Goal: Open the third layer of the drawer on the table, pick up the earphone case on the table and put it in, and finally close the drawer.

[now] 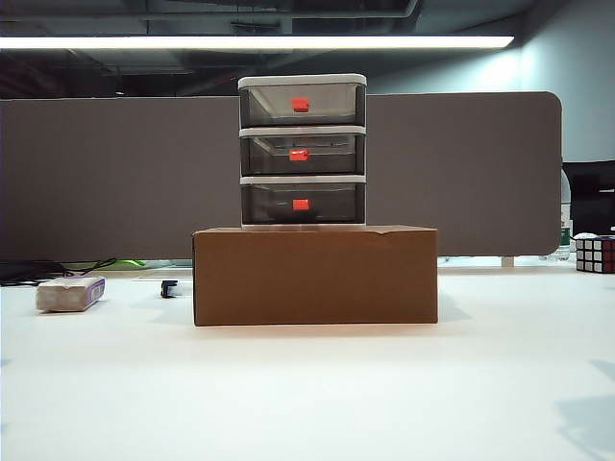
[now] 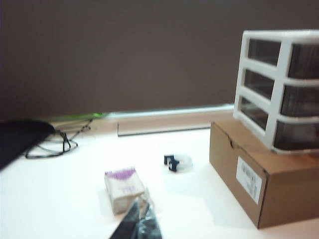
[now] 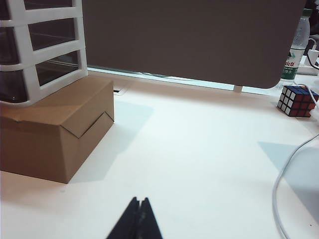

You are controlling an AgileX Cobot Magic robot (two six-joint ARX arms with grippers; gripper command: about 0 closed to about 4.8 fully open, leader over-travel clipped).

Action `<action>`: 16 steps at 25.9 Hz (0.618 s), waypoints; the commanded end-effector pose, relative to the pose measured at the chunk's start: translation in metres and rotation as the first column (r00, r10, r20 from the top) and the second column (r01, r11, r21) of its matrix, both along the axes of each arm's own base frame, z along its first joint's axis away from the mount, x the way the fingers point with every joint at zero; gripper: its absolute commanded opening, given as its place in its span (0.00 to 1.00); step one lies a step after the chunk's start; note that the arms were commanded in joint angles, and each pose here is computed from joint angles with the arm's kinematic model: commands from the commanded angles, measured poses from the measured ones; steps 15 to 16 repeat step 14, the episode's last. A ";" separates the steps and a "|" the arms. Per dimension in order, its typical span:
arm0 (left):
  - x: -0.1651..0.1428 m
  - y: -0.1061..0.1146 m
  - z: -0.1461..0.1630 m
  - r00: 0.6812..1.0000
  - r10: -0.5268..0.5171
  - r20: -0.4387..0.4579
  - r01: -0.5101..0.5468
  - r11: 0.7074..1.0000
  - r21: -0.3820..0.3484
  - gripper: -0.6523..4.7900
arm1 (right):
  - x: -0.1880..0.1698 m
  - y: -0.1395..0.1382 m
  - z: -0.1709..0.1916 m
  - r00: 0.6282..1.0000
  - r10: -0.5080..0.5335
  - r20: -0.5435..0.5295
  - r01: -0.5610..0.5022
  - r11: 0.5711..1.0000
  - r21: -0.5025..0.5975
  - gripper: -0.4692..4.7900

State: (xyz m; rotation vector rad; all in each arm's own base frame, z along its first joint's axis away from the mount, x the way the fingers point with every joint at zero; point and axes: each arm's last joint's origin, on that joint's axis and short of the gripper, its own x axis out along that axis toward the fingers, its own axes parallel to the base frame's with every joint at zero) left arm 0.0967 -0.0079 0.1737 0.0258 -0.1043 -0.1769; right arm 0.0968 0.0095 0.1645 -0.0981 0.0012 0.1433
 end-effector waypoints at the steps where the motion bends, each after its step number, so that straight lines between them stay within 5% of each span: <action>1: 0.000 0.000 -0.001 1.000 -0.008 -0.026 0.007 1.000 -0.005 0.11 | 0.000 0.000 -0.001 1.000 0.005 0.008 -0.005 1.000 0.002 0.08; 16: 0.000 0.000 -0.002 0.999 -0.008 -0.039 0.007 1.000 -0.005 0.11 | 0.000 0.000 -0.001 1.000 0.005 0.006 -0.005 1.000 0.002 0.08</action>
